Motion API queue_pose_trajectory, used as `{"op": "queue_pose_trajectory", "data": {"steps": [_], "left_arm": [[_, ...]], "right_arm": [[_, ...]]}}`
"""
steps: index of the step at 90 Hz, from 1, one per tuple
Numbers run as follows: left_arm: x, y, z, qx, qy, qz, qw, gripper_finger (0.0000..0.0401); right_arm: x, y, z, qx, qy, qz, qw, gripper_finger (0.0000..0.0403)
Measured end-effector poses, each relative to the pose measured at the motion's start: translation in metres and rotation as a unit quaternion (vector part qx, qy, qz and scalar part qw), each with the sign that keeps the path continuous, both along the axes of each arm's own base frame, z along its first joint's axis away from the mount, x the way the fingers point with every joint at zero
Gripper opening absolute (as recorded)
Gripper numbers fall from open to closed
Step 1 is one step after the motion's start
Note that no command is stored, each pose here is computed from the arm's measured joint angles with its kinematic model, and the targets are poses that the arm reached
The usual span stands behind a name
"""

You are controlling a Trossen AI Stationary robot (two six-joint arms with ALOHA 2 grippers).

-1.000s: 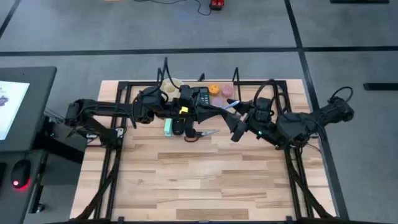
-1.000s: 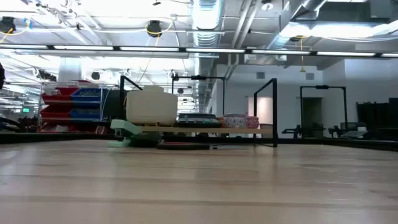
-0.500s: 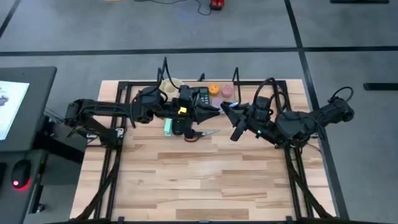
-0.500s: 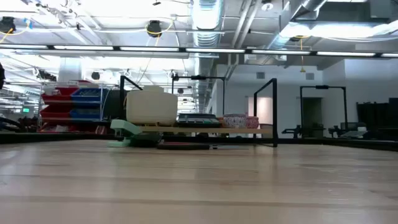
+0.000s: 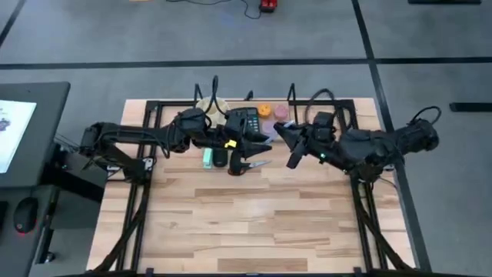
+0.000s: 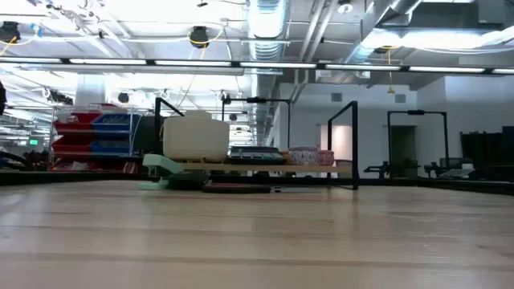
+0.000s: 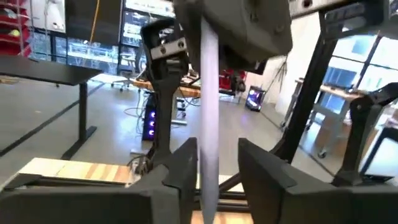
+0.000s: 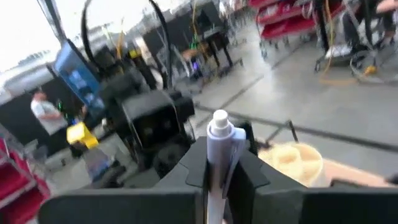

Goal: Stock shelves
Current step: Put the gray pen into the white pen organizer on the shelf

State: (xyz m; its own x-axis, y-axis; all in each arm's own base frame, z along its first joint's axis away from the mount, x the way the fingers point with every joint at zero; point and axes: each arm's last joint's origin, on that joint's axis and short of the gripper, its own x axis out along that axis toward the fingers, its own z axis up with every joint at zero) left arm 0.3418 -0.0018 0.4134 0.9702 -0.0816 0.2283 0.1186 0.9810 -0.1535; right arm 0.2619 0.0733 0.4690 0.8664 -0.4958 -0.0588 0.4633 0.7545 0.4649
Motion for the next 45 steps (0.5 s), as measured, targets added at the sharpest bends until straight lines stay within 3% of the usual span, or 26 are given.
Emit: {"op": "queue_pose_trajectory", "data": {"steps": [18,45], "left_arm": [[0.001,-0.001,-0.004,0.002,0.019,-0.011,1.0,0.0143],[0.001,0.004,-0.007,-0.024,0.038,-0.008,0.999,0.0144]], "right_arm": [[0.003,-0.012,-0.011,0.045,0.045,0.05,0.997,0.0015],[0.009,-0.026,-0.017,0.066,0.079,0.113,0.988,0.0015]]}}
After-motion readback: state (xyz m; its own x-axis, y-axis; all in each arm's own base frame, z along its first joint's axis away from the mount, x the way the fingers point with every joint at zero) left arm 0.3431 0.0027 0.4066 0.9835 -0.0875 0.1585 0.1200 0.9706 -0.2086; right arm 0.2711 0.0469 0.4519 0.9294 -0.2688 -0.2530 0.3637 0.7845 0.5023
